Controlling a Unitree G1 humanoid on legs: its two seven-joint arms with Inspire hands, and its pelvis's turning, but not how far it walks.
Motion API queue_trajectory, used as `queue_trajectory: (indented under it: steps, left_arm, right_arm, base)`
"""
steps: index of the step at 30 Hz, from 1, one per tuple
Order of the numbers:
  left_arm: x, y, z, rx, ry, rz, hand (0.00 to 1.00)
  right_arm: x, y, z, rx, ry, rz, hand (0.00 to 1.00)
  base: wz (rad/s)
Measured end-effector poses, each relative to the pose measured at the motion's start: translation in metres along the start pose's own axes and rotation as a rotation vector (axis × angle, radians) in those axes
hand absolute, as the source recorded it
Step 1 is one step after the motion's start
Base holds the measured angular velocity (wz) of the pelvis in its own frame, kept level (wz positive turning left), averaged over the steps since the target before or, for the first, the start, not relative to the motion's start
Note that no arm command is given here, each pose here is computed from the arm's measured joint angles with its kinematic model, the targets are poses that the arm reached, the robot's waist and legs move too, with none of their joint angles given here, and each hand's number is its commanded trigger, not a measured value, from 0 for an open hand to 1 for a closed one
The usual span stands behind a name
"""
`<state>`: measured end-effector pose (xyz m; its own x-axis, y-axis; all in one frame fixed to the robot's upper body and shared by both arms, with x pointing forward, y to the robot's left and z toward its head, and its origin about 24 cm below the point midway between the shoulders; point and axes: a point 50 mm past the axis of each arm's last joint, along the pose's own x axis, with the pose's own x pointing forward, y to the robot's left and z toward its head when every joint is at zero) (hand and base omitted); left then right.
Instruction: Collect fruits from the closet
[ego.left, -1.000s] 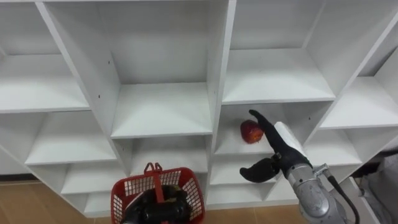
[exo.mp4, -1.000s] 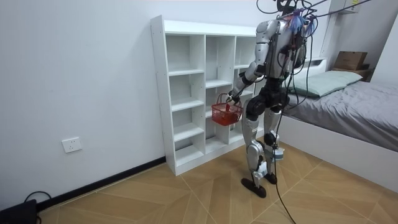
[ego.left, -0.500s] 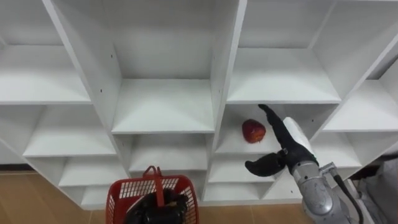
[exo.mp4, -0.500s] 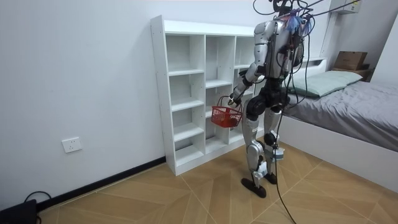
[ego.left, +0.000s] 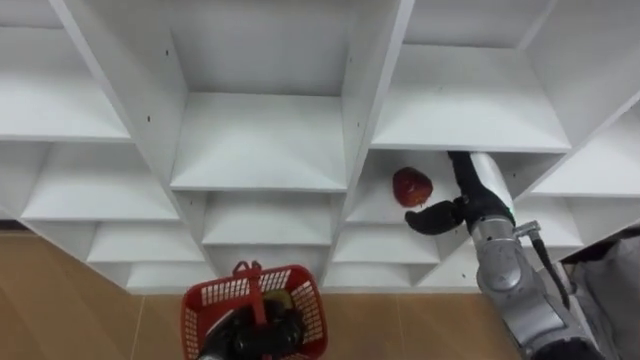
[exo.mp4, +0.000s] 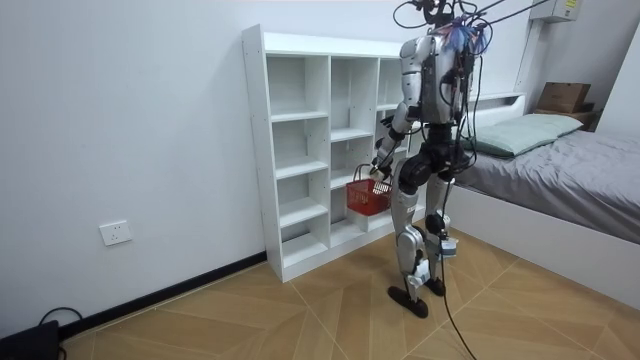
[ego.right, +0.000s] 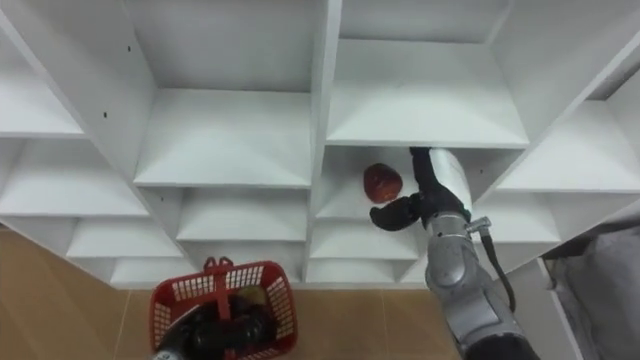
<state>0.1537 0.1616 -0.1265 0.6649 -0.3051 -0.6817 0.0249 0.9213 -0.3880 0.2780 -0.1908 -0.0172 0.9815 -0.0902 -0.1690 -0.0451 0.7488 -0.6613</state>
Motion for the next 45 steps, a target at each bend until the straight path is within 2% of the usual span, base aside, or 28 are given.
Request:
queue_trajectory:
  steps: [9,17,32,45]
  left_arm:
    - [0.004,-0.005,0.004,0.022,0.002,-0.02,1.0]
    - [0.005,0.002,0.002,0.022,0.031,0.006,1.0]
    - [0.011,0.005,0.007,0.034,0.05,0.024,1.0]
    - [0.016,0.001,0.02,0.06,0.028,0.004,1.0]
  right_arm:
    - [0.008,0.002,-0.008,-0.02,0.056,0.006,0.0]
    - [0.015,-0.002,-0.017,-0.032,0.122,-0.03,0.0]
    - [0.04,-0.019,0.02,0.0,0.022,-0.085,0.0]
    - [0.039,-0.018,0.007,0.017,0.094,-0.073,0.0]
  base:
    - [0.06]
    - [0.01]
    - [0.02]
    - [0.03]
